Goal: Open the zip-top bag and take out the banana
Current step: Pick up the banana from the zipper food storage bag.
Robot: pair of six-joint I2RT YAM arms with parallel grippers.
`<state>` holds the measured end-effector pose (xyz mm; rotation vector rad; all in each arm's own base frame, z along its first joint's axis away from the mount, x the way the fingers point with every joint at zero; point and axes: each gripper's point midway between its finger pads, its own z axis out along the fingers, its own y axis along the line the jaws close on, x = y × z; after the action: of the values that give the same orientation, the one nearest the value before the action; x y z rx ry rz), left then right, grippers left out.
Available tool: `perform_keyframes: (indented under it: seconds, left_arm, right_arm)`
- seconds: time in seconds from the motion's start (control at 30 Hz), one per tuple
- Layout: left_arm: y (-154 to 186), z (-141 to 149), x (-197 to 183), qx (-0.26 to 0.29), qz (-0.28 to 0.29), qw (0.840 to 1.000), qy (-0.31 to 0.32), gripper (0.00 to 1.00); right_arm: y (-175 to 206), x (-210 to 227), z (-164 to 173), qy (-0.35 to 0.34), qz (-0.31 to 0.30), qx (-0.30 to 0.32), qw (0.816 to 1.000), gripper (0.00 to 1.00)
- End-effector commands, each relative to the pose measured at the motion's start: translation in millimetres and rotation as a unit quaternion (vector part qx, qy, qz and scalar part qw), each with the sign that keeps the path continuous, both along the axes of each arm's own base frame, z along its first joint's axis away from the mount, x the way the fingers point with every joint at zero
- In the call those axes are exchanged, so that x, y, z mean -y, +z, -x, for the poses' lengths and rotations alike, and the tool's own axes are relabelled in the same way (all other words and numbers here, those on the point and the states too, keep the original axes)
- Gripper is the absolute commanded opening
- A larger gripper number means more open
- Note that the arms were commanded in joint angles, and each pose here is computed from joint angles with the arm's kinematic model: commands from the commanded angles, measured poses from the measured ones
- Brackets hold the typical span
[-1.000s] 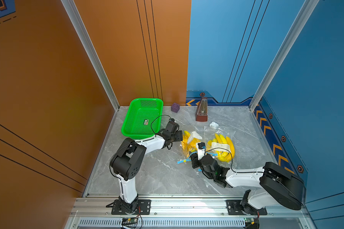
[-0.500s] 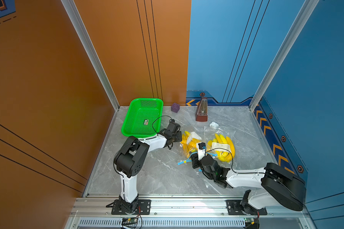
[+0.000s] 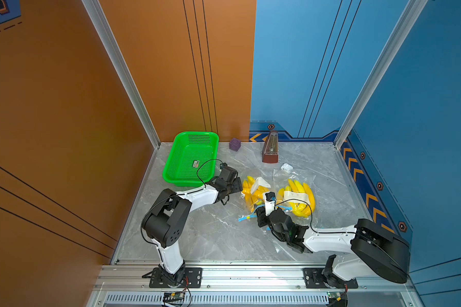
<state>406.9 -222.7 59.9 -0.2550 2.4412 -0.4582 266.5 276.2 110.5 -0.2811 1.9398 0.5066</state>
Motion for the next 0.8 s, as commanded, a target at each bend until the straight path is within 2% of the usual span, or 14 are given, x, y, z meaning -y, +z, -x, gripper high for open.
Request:
perform_keyframes:
  seconds: [0.0, 0.07, 0.2, 0.33, 0.57, 0.67, 0.77]
  left_arm:
    - [-14, -2, 5, -0.018, 0.042, 0.999, 0.014, 0.76]
    - [-21, -3, 7, -0.026, 0.048, 0.998, 0.015, 0.75]
    - [-28, -4, 10, -0.031, 0.058, 0.998, 0.02, 0.67]
    - [-26, -7, 12, -0.025, 0.068, 0.997, 0.026, 0.43]
    - [-8, -16, 2, 0.007, 0.051, 0.998, 0.04, 0.1]
    - [-2, -22, -9, 0.021, 0.041, 0.998, 0.052, 0.0]
    - [6, -29, -23, 0.036, 0.028, 0.997, 0.066, 0.0]
  right_arm:
    - [-9, 3, 3, -0.004, 0.015, -0.005, 1.0, 0.27]
    - [-10, 2, 4, -0.003, 0.016, -0.006, 1.0, 0.27]
    - [-11, 2, 5, -0.003, 0.015, -0.005, 1.0, 0.27]
    - [-13, 0, 5, -0.002, 0.016, -0.008, 1.0, 0.26]
    - [-11, 0, 13, 0.005, 0.019, -0.009, 1.0, 0.24]
    - [-3, 3, 21, 0.008, 0.022, -0.005, 1.0, 0.24]
    - [3, 8, 30, 0.012, 0.022, -0.005, 1.0, 0.24]
